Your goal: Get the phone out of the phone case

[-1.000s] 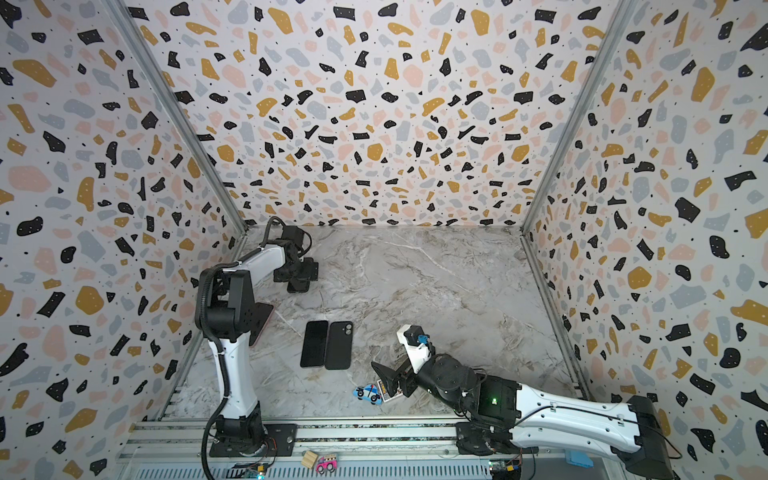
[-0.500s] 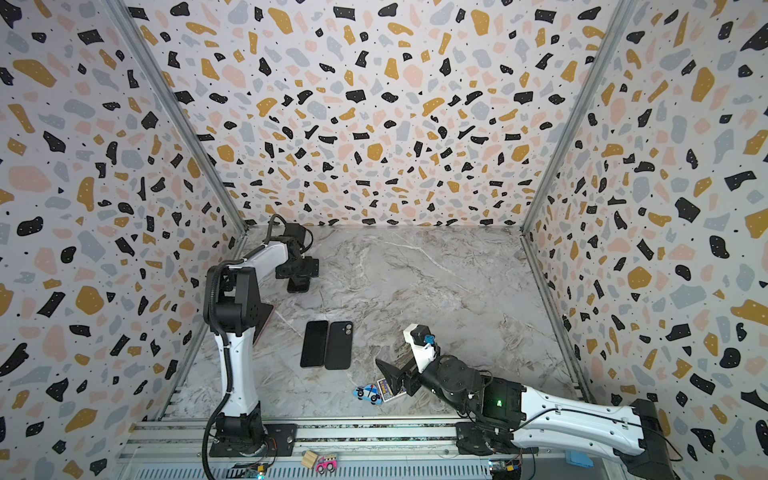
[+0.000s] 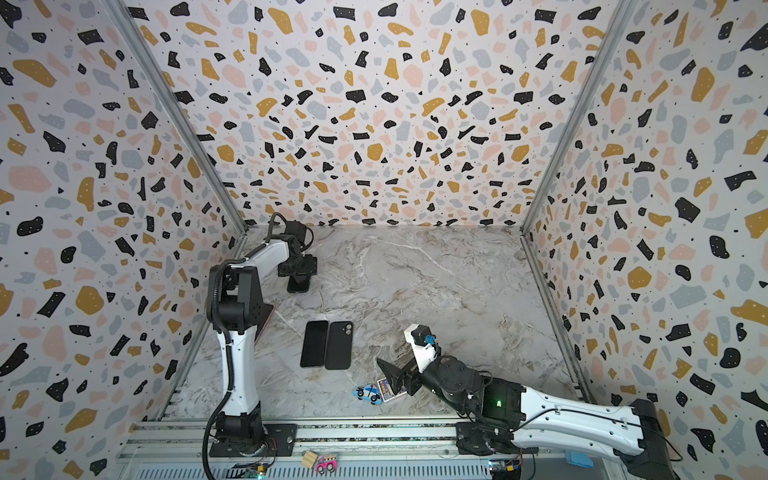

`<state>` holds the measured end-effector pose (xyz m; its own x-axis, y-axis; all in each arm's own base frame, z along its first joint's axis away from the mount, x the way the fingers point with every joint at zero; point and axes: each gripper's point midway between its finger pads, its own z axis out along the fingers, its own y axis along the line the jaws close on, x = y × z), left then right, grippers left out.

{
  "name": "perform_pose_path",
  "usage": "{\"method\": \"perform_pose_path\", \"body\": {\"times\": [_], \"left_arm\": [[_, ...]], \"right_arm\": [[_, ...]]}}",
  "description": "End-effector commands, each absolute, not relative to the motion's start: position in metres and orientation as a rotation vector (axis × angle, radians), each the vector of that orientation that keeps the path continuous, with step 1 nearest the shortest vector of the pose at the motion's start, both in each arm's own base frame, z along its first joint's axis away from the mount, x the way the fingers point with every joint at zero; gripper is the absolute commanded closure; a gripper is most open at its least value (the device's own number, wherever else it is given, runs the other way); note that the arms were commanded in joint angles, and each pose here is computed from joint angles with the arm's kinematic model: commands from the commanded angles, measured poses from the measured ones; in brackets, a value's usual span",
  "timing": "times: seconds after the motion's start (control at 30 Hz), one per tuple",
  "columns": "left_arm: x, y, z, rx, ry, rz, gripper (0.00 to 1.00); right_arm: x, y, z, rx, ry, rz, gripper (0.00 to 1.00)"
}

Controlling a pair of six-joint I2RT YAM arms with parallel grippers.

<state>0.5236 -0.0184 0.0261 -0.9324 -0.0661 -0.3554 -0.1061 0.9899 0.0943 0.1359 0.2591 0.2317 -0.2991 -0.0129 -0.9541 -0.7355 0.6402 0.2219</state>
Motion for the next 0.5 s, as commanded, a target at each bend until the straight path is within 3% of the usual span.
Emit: {"method": "perform_pose_path", "body": {"times": [0.0, 0.47], "left_arm": [[0.521, -0.019, 0.021, -0.145, 2.801, 0.133, 0.16], [0.514, -0.025, 0.01, -0.168, 2.818, 0.061, 0.22]], "right_arm": [[0.137, 0.256, 0.236, -0.584, 1.73, 0.808, 0.01], [0.138, 0.258, 0.236, -0.592, 1.731, 0.803, 0.01]]}}
